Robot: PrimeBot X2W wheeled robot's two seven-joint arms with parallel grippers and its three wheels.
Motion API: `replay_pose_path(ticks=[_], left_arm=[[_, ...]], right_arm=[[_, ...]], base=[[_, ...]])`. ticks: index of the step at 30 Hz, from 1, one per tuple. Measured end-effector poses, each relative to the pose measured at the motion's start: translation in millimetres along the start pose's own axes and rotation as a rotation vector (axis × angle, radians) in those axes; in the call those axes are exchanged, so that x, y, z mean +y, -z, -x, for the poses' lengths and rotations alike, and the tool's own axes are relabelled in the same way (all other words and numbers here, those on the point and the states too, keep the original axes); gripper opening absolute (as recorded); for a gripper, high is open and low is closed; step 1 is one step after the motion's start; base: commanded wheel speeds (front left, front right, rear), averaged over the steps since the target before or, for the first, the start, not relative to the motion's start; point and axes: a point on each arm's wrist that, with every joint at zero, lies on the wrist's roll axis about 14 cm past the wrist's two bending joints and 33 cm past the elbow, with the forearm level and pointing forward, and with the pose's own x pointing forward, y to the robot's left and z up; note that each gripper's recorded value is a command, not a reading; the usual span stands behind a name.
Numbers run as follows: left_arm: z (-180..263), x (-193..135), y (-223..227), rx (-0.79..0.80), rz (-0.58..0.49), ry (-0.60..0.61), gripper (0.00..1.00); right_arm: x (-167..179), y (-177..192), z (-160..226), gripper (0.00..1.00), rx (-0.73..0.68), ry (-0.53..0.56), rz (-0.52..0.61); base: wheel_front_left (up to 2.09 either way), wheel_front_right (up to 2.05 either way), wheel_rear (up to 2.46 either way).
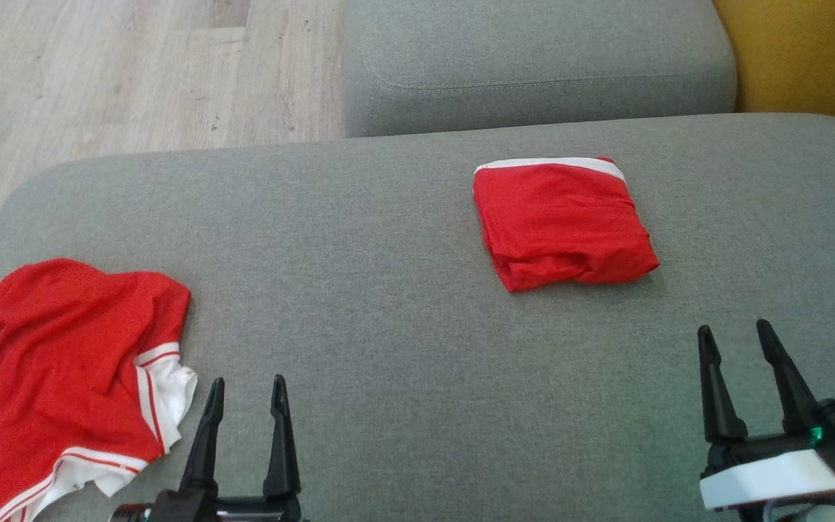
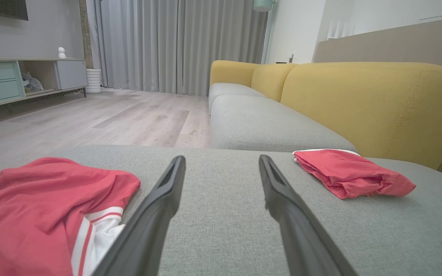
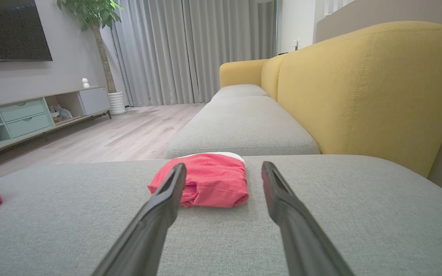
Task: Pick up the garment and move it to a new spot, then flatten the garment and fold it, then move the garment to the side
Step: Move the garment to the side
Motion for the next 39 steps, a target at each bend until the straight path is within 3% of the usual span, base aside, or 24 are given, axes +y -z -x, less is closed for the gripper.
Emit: replay_pose_path(ticks=[22, 32, 36, 39], left_arm=[[3, 7, -1, -0.004, -0.007, -0.020, 1.00], [2, 13, 6, 0.023, 0.031, -0.041, 1.00], [-7, 15, 8, 0.033, 0.022, -0.046, 1.00], [-29, 15, 9, 0.032, 0.019, -0.038, 1.00]], right_arm=[[8, 7, 8, 1.00, 0.023, -0.022, 0.021], [4, 29, 9, 1.00, 0.095, -0.011, 0.022], [-1, 40, -5, 1.00, 0.130, -0.005, 0.020], [-14, 44, -46, 1.00, 0.132, 0.010, 0.028]], base=[[0.00, 0.00, 0.00], [0.00, 0.00, 0.00], [0.00, 0.00, 0.00], [0.00, 0.00, 0.00]])
